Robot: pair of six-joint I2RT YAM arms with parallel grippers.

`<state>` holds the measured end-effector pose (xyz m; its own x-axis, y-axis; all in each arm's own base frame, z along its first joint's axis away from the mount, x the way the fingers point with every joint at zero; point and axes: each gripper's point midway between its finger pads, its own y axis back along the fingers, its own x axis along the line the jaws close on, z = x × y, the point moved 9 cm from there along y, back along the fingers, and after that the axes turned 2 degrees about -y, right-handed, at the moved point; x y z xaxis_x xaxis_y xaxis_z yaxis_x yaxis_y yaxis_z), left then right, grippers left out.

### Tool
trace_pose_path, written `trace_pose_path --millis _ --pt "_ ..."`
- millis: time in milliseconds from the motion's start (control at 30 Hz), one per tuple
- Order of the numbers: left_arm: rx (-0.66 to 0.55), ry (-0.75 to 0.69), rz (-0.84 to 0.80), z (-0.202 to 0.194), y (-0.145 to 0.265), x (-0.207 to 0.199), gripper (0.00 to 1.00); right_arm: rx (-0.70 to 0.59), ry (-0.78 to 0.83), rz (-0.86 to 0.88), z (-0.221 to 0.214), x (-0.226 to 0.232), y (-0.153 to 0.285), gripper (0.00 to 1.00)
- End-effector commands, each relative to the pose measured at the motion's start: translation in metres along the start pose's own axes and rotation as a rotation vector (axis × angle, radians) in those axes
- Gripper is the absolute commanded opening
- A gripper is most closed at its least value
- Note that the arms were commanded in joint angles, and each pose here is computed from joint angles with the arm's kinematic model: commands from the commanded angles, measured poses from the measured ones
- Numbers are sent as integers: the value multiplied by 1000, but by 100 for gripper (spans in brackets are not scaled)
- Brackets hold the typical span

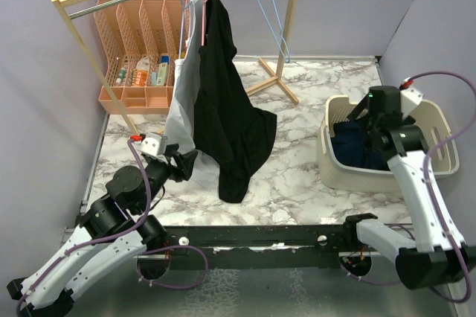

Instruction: Remove the t-shirt from the hanger

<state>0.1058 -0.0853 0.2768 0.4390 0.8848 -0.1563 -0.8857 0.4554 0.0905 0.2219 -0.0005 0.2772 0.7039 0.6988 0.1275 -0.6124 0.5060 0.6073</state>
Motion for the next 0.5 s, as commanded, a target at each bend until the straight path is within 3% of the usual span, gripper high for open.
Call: trace_pose_path --millis 0,100,167,233,400,467 --pt "-29 15 -17 10 4 -2 61 -138 22 567 45 16 72 89" --pt "-31 14 -17 10 5 -1 61 -153 98 1048 50 31 120 74" --pt "-31 15 -17 10 5 -1 61 -67 171 1316 49 44 143 46" --pt "-33 17 -14 11 5 -1 61 25 233 1499 50 52 158 5" --pt "-32 16 -10 10 5 -1 60 -75 280 1601 77 49 193 1" --pt "-31 16 -9 10 4 -1 60 -60 300 1652 89 54 203 1"
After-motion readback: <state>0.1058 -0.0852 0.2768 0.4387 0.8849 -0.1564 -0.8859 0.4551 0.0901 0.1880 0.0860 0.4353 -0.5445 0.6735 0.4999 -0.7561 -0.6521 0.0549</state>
